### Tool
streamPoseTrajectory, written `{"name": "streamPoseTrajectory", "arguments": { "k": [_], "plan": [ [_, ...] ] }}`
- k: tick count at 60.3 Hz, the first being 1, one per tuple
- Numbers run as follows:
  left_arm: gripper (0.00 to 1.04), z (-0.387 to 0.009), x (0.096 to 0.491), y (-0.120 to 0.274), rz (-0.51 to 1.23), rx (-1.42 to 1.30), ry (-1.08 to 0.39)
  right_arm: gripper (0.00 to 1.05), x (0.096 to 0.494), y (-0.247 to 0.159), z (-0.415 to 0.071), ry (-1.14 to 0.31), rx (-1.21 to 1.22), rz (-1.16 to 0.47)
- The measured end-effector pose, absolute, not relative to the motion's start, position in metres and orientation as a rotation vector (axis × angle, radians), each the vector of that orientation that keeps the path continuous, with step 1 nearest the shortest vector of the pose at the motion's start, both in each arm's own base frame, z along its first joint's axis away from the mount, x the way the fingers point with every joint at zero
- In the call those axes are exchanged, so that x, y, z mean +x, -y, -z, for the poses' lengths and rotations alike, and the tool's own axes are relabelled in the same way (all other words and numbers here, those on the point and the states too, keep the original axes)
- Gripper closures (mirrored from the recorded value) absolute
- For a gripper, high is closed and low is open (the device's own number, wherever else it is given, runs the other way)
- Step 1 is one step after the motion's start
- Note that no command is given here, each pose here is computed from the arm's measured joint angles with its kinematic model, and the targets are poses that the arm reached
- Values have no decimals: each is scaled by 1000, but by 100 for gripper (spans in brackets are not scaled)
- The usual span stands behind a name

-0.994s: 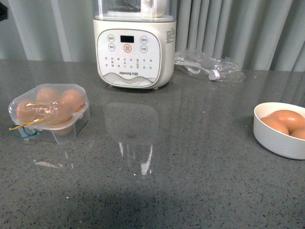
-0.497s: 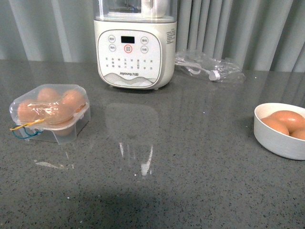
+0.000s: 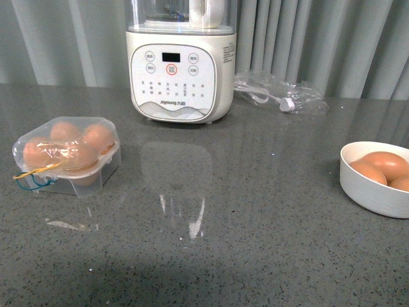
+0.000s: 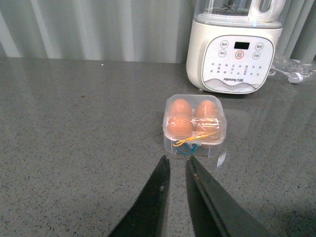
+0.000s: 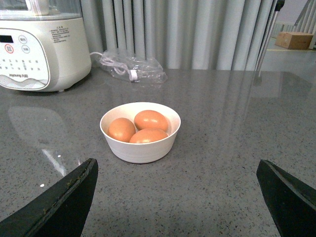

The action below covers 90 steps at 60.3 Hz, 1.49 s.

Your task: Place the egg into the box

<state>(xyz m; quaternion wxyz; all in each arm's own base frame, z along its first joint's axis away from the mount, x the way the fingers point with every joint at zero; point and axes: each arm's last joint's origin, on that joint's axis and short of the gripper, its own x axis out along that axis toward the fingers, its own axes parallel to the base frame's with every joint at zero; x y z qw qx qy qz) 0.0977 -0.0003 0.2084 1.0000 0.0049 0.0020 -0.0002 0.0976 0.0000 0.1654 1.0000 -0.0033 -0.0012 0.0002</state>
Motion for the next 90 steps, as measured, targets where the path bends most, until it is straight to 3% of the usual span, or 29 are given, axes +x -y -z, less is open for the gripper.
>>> {"name": "streamPoseTrajectory", "arguments": {
  "k": [2, 50, 81, 90],
  "plan": [
    [102, -205, 98, 0, 0, 6, -5, 7, 98, 0, -165, 2, -7, 0],
    [101, -171, 97, 0, -1, 1, 2, 7, 98, 0, -165, 2, -7, 0],
    [101, -172, 96, 0, 2, -2, 22, 7, 98, 0, -165, 2, -7, 0],
    [72, -172, 96, 0, 2, -2, 22, 7, 98, 0, -165, 2, -7, 0]
  ]
}}
